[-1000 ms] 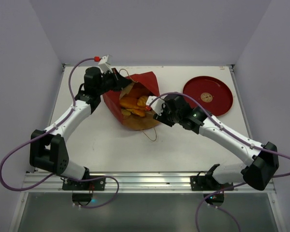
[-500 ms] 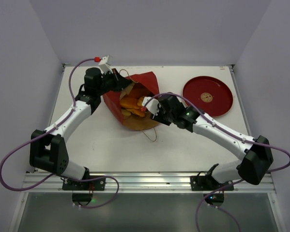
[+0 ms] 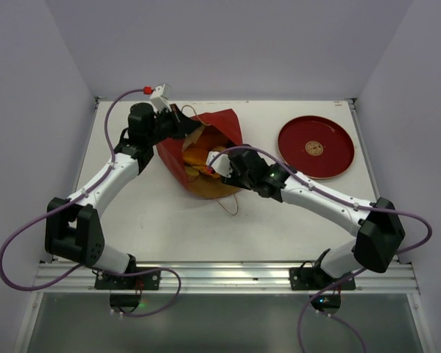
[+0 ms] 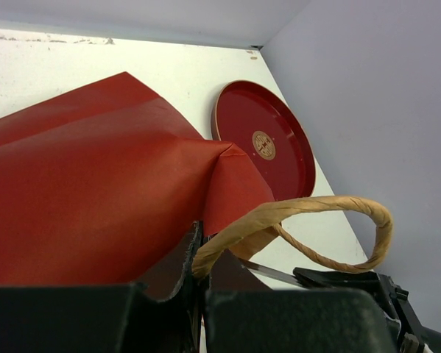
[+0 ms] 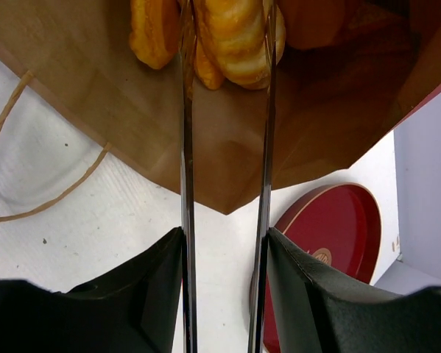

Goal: Take the fake bread out of the paper bag

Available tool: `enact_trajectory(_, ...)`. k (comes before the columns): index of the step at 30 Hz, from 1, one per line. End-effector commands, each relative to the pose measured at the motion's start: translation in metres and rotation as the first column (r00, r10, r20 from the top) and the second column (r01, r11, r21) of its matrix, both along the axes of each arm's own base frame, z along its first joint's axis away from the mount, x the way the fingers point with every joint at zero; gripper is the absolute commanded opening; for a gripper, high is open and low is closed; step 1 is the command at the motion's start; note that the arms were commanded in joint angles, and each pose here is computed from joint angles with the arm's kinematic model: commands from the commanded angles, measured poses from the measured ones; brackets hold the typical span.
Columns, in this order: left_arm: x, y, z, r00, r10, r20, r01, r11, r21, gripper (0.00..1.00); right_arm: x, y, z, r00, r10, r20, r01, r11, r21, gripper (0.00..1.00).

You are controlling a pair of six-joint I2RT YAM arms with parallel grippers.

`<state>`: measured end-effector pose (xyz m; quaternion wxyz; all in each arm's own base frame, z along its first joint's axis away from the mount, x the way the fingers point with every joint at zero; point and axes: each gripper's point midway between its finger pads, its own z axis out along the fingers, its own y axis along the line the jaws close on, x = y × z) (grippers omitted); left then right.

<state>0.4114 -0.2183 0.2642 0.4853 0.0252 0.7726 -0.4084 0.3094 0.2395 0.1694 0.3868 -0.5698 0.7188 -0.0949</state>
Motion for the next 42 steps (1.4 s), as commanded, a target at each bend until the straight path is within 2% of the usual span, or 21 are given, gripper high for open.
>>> enact_trajectory(1,-0.008,-0.006,0.026,0.998,-0.028,0.061,0.031,0.999,-0.043,0.00,0.016,0.011,0.028,0.993,-0.010,0.115,0.009,1.000,0.009,0.50)
enact_trajectory(10,-0.010,-0.006,0.027,0.998,-0.029,0.063,0.032,0.998,-0.045,0.00,0.021,0.012,0.015,0.991,-0.025,0.132,0.032,0.998,-0.055,0.47)
enact_trajectory(13,-0.010,-0.006,0.026,0.998,-0.028,0.063,0.031,0.999,-0.044,0.00,0.019,0.011,0.017,0.990,-0.027,0.137,0.033,0.998,-0.048,0.38)
enact_trajectory(16,-0.010,-0.005,0.024,0.998,-0.028,0.063,0.031,0.999,-0.041,0.00,0.016,0.008,0.022,0.989,-0.025,0.143,0.030,0.999,-0.034,0.25)
enact_trajectory(17,-0.010,-0.005,0.024,0.998,-0.028,0.061,0.031,0.999,-0.042,0.00,0.015,0.007,0.023,0.989,-0.025,0.145,0.030,0.999,-0.031,0.25)
enact_trajectory(25,-0.011,-0.004,0.025,0.997,-0.023,0.068,0.025,0.999,-0.033,0.00,0.002,0.004,0.033,0.992,-0.005,0.127,0.000,0.999,0.040,0.02)
enact_trajectory(34,-0.001,-0.001,0.025,0.998,0.007,0.070,-0.006,1.000,-0.020,0.00,-0.026,-0.001,0.069,0.994,0.069,0.080,-0.086,0.969,0.233,0.00)
enact_trajectory(42,0.010,0.001,0.032,0.996,0.032,0.085,-0.033,0.999,0.005,0.00,-0.058,-0.006,0.081,0.983,0.181,0.022,-0.178,0.926,0.334,0.00)
